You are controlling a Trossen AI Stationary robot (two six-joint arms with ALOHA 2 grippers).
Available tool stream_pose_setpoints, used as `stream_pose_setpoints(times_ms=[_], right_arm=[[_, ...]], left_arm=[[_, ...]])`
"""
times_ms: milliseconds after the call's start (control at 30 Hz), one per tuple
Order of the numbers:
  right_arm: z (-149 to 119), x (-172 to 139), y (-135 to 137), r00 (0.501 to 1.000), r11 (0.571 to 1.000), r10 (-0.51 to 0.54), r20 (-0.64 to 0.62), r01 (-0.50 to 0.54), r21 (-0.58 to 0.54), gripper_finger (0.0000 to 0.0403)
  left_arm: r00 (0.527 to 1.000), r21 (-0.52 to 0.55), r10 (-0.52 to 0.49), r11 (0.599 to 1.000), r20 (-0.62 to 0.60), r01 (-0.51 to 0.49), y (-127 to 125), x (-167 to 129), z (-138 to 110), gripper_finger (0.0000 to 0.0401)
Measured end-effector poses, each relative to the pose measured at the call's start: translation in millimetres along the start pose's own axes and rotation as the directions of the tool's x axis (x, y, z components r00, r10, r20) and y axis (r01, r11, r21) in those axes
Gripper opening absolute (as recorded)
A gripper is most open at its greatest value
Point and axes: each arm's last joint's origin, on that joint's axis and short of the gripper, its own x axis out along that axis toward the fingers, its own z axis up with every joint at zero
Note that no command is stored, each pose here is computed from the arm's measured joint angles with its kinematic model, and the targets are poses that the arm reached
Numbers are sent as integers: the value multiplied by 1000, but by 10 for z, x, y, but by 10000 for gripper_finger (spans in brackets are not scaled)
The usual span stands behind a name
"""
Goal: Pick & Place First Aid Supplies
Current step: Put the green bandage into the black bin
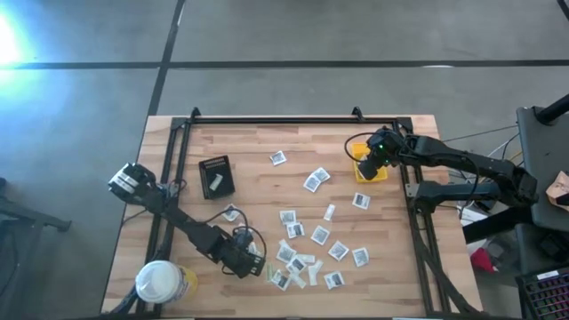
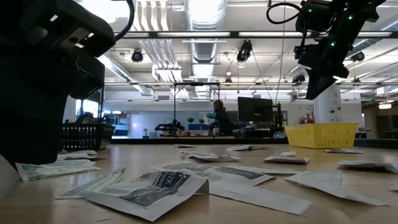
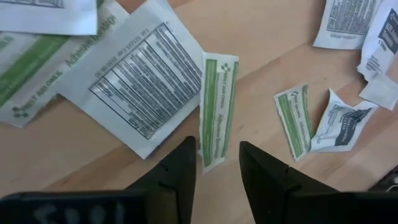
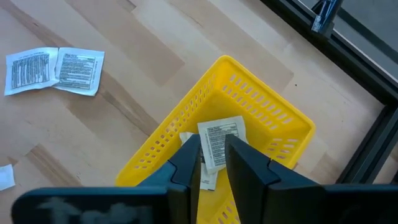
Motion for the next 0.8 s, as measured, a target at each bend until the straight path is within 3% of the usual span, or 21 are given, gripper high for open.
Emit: stream_pose_setpoints(times_ms=[300, 667, 800], right_arm=[[0, 0, 0, 1000, 1000, 0, 0, 0, 0, 71], [0, 0, 0, 1000, 1000, 0, 0, 0, 0, 70], [0, 0, 0, 1000, 1000, -1, 0, 1, 0, 65]], left_arm=[[1000, -14, -2, 1000, 9, 2, 8, 3, -14, 117], [999, 17, 5, 1000, 41, -6, 23, 5, -3, 12], [999, 33, 9, 999, 48, -10, 28, 5, -3, 4]])
